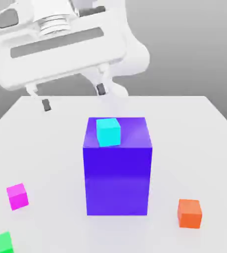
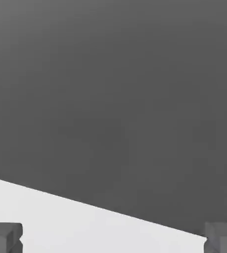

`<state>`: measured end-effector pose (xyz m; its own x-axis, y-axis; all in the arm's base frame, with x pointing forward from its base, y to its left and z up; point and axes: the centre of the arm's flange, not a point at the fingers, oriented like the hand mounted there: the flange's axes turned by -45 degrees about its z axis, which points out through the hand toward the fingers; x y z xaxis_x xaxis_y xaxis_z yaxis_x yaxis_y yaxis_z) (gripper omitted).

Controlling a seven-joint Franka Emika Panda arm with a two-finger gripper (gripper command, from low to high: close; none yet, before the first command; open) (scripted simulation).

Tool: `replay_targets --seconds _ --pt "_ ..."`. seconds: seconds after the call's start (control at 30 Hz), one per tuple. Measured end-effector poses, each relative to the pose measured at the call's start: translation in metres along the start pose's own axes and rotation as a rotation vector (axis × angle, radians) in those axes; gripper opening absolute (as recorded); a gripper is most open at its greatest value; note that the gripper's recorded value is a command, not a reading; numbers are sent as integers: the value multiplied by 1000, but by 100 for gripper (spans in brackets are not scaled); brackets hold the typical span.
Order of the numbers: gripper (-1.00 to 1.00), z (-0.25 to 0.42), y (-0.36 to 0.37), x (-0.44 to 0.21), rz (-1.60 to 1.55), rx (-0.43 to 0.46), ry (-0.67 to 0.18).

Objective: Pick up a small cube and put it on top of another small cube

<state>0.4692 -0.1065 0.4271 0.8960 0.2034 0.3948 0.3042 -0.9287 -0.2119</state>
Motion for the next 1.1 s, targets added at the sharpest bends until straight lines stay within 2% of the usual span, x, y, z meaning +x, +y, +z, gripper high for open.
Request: replay_targets --seconds 0.17,0.4,0.6,0.83,1.07,1.1 --pt "0 61 40 -40 -28 37 -83" --pt "0 118 90 -113 -68 29 -190" --pt "0 137 124 -176 -127 -26 -287" --pt "0 119 159 -242 -220 -144 -411" --pt "0 157 176 -270 -244 -174 -435" --pt "-100 166 177 -275 -243 -172 -435"
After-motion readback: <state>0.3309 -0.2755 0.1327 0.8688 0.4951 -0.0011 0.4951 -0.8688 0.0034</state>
